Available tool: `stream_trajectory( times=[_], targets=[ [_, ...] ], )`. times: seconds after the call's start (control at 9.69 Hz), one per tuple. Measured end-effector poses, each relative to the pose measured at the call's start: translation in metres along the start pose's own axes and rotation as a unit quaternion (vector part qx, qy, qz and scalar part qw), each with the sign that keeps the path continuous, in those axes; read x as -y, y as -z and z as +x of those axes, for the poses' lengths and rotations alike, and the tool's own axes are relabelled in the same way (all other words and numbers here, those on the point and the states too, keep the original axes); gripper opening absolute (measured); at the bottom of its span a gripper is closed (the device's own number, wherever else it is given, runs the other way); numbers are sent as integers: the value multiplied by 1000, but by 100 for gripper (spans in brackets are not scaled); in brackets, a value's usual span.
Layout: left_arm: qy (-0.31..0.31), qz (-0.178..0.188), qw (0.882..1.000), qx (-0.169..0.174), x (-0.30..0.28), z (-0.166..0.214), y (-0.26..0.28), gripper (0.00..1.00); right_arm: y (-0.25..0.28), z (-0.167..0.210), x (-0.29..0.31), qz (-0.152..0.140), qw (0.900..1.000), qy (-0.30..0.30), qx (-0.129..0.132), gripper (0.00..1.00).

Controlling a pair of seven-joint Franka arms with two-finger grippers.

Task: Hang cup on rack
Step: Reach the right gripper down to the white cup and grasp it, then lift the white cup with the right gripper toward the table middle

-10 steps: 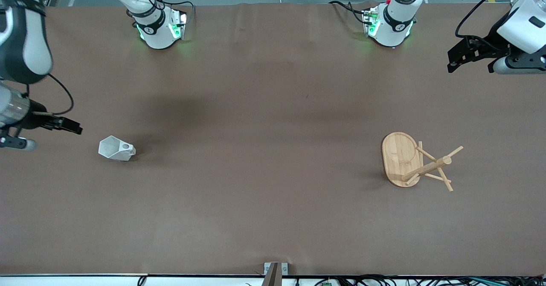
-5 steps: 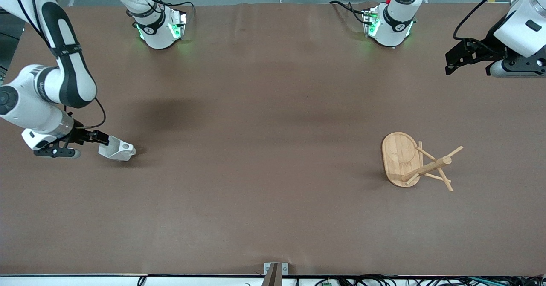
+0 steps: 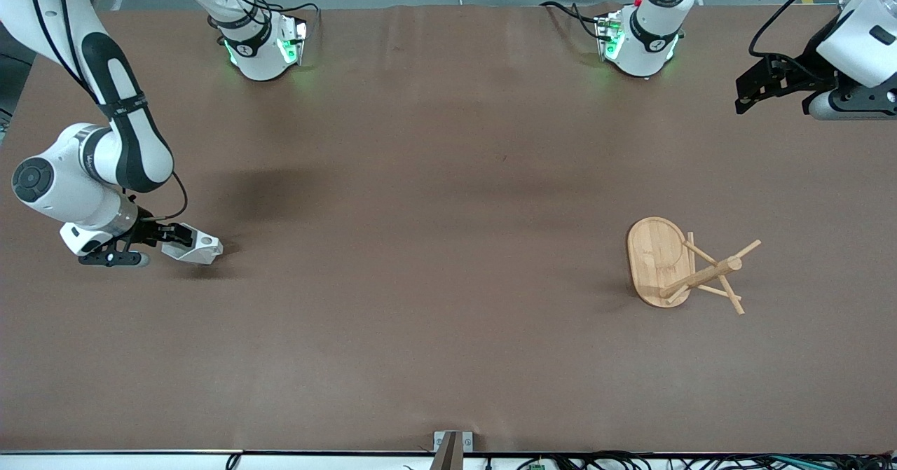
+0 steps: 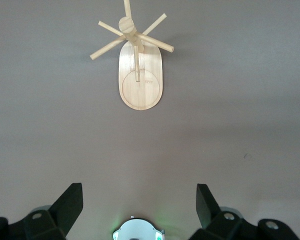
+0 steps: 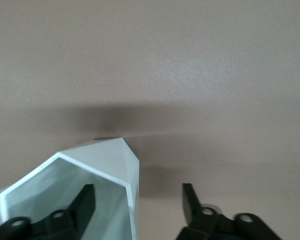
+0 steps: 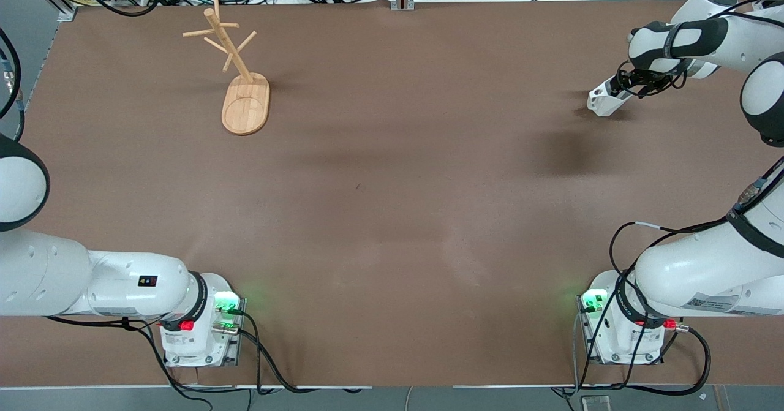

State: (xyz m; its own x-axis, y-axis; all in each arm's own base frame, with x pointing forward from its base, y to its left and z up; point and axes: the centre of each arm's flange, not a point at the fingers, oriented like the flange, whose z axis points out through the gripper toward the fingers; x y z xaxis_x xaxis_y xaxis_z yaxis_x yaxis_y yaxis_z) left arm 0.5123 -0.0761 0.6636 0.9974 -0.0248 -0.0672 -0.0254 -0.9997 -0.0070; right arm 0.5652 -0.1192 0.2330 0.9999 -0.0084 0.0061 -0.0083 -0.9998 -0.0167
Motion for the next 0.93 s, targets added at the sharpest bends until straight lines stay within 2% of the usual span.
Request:
stream_trajectory(
  times=[0.21, 0.41, 0.72, 0.93],
  targets=[
    [-1, 0, 1000, 1, -1, 0, 0, 100, 0, 3, -1, 2, 1000, -1, -3, 59],
    [-1, 1, 1000, 5, -1, -2, 1, 100, -3, 3, -1, 3, 1000, -1, -1, 28],
    [-1, 1, 1000, 8, -1, -4, 5, 100, -10, 4, -2, 12, 1000, -8, -1, 4],
    [-1, 1, 1000, 5, 0, -5, 7, 100, 1, 10, -4, 20, 1000, 0, 12, 4]
  ],
)
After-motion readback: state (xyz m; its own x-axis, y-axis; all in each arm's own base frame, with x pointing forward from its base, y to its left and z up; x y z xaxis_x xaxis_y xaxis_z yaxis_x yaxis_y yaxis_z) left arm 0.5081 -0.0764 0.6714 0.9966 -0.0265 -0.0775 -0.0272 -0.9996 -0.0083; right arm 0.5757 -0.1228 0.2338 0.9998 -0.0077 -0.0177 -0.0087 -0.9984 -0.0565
